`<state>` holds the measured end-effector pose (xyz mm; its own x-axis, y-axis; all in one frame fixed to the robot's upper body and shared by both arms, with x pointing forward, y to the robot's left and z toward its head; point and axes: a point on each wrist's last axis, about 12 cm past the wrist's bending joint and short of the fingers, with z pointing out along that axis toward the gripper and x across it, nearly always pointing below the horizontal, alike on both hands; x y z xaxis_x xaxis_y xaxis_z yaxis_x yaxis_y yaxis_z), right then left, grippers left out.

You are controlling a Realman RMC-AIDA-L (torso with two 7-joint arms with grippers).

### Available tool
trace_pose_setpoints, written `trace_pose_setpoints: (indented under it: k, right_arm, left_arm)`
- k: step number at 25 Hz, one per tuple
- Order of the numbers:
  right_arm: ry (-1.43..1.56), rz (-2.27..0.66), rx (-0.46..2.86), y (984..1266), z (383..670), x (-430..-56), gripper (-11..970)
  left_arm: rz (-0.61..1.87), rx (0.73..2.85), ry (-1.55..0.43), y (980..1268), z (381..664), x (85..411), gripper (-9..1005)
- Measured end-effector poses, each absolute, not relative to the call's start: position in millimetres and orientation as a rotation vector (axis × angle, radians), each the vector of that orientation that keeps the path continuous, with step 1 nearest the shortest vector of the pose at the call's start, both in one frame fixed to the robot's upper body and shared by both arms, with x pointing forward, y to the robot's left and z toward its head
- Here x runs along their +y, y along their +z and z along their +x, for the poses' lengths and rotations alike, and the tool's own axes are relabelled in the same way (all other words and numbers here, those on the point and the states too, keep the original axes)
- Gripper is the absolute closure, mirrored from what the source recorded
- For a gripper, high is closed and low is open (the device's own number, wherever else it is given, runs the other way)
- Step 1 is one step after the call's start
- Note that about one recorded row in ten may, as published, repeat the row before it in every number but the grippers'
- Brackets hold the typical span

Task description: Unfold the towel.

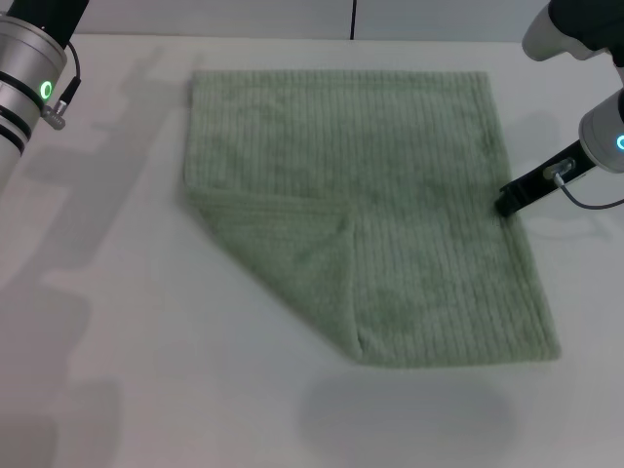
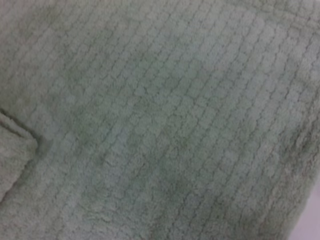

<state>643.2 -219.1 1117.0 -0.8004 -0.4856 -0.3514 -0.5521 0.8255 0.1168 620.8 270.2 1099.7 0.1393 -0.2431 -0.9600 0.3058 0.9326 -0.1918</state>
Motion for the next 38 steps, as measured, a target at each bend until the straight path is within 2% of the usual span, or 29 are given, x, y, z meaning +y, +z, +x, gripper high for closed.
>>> trace_pose_setpoints:
  k: [10, 14, 18, 38]
  right_arm:
    - [0.308, -0.788, 2.701, 1117, 643, -219, 960]
    - [0.307, -0.788, 2.698, 1117, 643, -219, 960]
    - [0.303, -0.789, 2.695, 1117, 644, -218, 960]
    - [0.29, -0.777, 2.701, 1115, 644, -218, 959]
  left_arm:
    - [0.081, 1.384, -0.403, 1099, 621, 268, 456]
    - [0.215, 1.434, -0.458, 1098, 623, 251, 459]
    - [0.447, 1.587, -0.525, 1103, 632, 225, 461]
    - [0.912, 1.898, -0.642, 1122, 629, 195, 500]
